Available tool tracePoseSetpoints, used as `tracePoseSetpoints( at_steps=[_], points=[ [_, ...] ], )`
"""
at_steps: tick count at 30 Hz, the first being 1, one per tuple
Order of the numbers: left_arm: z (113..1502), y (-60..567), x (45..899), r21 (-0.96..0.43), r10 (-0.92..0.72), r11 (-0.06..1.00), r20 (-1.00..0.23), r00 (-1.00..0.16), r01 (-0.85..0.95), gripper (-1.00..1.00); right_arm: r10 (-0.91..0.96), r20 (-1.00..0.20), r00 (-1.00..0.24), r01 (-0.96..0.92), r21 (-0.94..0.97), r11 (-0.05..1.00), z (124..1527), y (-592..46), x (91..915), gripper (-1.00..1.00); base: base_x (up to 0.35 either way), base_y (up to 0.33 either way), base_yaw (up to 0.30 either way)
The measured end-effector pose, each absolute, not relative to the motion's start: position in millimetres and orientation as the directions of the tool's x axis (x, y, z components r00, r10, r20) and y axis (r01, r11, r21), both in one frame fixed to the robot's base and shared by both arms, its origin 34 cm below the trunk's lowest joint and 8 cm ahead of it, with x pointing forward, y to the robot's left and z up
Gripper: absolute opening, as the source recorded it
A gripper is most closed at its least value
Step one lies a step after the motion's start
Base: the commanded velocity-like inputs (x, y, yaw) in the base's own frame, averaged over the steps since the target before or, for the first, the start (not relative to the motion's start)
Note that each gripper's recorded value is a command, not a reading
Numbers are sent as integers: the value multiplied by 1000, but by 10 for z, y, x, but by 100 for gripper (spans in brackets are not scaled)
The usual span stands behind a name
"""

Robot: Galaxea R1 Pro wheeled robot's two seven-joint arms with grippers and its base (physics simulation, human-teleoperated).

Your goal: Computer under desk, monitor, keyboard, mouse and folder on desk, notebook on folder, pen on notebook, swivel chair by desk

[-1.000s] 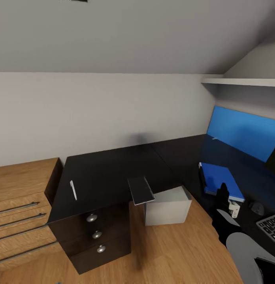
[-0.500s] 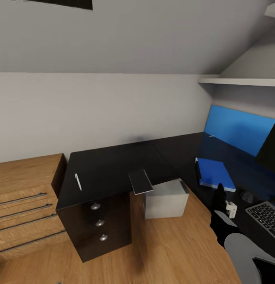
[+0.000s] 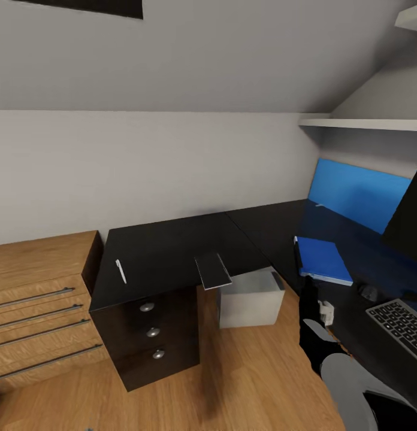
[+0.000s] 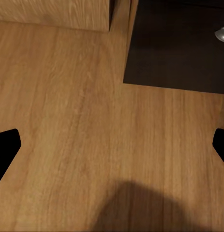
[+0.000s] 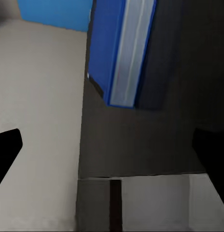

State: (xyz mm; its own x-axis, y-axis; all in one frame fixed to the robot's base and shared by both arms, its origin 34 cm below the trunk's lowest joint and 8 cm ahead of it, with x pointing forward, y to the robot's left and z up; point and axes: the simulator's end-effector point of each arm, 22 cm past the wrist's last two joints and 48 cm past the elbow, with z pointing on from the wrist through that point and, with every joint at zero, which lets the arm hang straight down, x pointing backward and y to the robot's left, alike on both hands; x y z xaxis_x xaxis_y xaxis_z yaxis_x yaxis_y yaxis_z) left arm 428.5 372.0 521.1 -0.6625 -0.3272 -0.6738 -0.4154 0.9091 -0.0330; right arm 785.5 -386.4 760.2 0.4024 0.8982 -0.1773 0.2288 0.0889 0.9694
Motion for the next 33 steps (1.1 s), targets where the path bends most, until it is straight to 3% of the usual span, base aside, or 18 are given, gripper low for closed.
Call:
tracePoseSetpoints(
  at_steps=[13, 24, 33],
  points=[
    [5212, 3722, 4286, -32, -327, 909, -674, -662, -416, 100, 944, -284, 165, 319, 921, 222, 7157, -2904, 7793, 100, -2, 0, 0],
    [5219, 3724, 4312, -36, -329, 908, -680, -655, -418, 100, 963, -95, -253, 400, 896, 194, 6749, -1794, 7654, 100, 0, 0, 0],
    [5067, 3713, 4313, -38, -331, 907, -683, -651, -420, 100, 951, -72, -302, 286, 944, 162, 6883, -1600, 7743, 100, 0, 0, 0]
  ],
)
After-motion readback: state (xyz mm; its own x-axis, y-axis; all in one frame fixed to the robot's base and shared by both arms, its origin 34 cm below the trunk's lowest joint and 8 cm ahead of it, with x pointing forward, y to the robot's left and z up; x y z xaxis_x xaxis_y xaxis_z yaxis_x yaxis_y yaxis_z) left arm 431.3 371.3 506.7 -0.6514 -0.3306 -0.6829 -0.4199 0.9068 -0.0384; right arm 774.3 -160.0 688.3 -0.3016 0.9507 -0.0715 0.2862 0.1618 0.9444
